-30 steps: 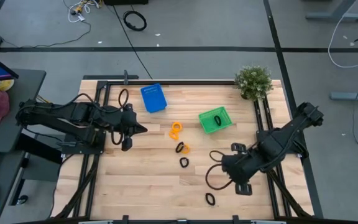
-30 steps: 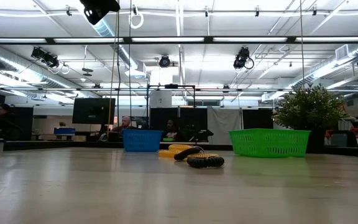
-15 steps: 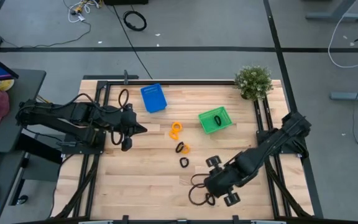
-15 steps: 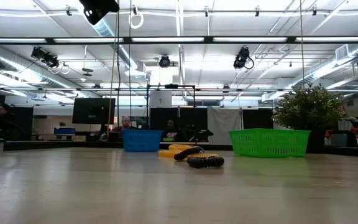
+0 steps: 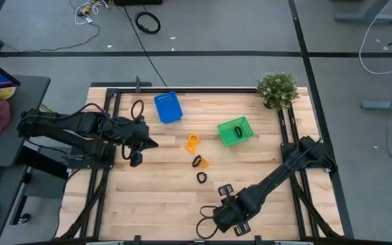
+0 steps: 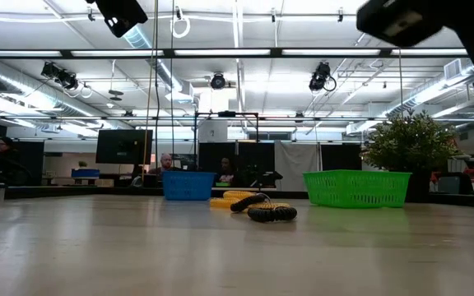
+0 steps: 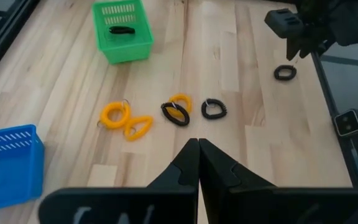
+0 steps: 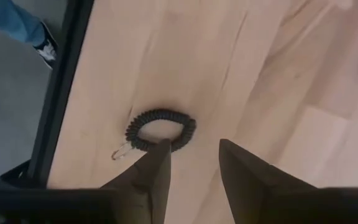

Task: Sort spring keychains
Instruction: Put the black spring keychain into the green bin

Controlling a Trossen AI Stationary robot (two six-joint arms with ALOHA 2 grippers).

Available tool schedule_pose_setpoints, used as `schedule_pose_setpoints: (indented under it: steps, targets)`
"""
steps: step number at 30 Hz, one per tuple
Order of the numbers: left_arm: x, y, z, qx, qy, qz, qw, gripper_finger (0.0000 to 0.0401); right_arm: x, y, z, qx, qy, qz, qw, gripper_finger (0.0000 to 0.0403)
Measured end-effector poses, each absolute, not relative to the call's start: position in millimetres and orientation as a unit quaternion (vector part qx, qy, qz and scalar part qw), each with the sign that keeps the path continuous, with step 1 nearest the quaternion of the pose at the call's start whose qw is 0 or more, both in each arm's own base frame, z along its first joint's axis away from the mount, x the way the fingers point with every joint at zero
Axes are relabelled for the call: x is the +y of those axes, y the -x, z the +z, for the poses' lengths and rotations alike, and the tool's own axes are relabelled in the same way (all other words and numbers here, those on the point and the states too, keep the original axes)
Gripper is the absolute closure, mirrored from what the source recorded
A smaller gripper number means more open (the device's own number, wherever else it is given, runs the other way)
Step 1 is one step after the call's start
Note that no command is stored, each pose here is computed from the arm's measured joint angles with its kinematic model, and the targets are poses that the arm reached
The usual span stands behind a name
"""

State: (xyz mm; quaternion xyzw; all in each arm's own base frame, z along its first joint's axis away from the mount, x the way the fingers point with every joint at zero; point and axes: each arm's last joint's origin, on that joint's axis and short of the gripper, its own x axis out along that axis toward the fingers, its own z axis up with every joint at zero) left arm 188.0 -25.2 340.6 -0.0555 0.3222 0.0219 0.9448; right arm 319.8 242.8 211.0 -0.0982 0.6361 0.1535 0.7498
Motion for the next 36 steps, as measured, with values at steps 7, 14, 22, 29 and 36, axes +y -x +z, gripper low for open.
schedule_pose_setpoints:
  steps: [7, 14, 22, 29, 36]
  targets:
    - [-25.1, -187.7, 340.2, 0.325, 0.05, 0.02, 0.944, 0.0396, 251.3, -315.2, 181.7, 0.635, 0.066, 0.138, 0.757, 0.0263]
    - [-25.7, -187.5, 340.2, 0.325, 0.042, 0.016, 0.945, 0.0396, 244.0, -305.0, 156.1, 0.656, 0.052, 0.112, 0.745, 0.0263]
    - [-25.7, -187.5, 340.3, 0.325, 0.043, 0.016, 0.945, 0.0396, 244.5, -304.6, 143.7, 0.644, 0.01, 0.102, 0.758, 0.0264]
    - [-25.7, -187.5, 340.3, 0.324, 0.043, 0.016, 0.945, 0.0396, 241.6, -302.7, 139.0, 0.641, 0.009, 0.084, 0.763, 0.0286]
    - [-25.7, -187.5, 340.3, 0.324, 0.044, 0.017, 0.945, 0.0396, 240.7, -301.9, 139.0, 0.645, 0.012, 0.082, 0.76, 0.0372]
